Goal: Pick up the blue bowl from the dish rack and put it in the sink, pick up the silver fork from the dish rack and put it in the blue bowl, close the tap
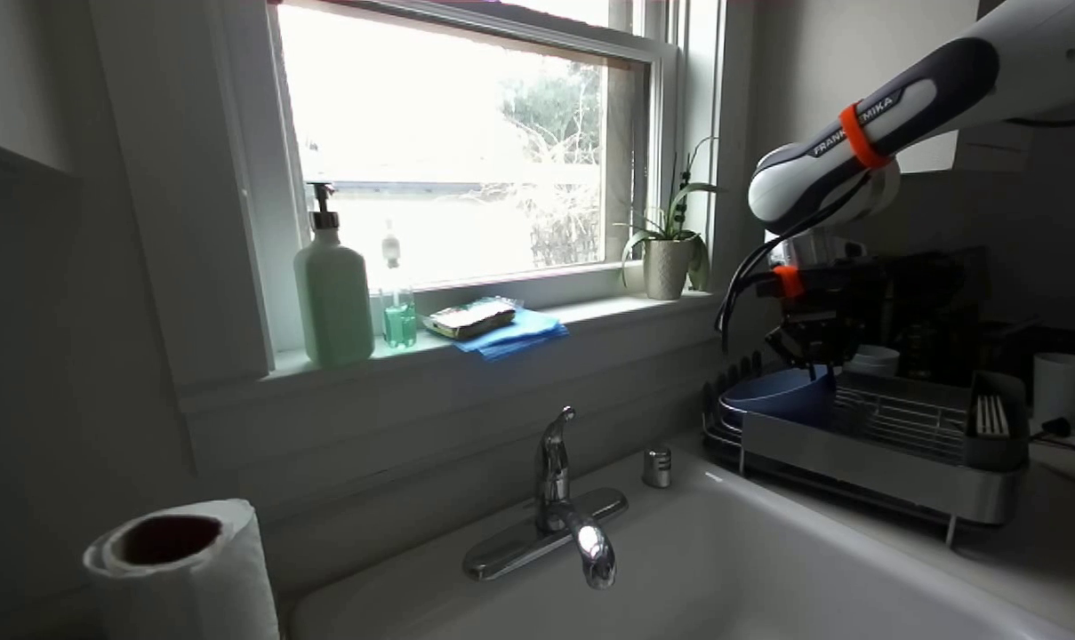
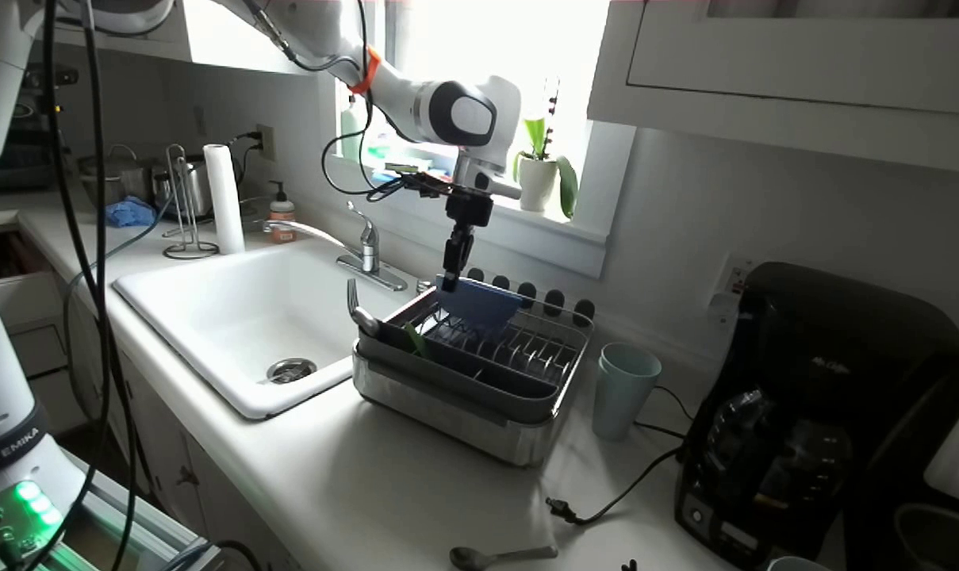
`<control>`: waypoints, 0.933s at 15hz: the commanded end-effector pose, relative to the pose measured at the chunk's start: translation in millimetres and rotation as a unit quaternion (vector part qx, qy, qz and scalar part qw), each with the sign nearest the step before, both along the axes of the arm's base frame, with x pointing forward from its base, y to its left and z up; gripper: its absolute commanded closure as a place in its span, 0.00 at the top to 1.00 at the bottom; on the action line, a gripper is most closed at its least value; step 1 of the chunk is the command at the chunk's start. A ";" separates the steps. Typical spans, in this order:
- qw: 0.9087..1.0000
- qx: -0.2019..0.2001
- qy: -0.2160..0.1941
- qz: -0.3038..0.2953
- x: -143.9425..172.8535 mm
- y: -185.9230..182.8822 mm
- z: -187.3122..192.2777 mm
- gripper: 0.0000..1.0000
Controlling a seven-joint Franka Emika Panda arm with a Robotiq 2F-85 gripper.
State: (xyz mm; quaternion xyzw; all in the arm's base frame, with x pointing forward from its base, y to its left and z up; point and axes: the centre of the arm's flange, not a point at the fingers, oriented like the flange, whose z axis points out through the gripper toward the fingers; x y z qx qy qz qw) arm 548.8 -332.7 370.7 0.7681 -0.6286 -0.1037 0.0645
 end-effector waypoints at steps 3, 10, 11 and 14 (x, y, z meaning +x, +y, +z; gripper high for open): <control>1.000 -0.002 -0.010 0.008 10.8 -9.7 25.2 0.02; 0.998 -0.003 -0.022 0.053 -2.2 -5.0 55.6 0.02; 0.998 -0.008 -0.021 0.062 -3.9 -4.1 60.2 0.02; 0.996 -0.033 -0.001 0.082 -9.0 -2.6 72.3 0.02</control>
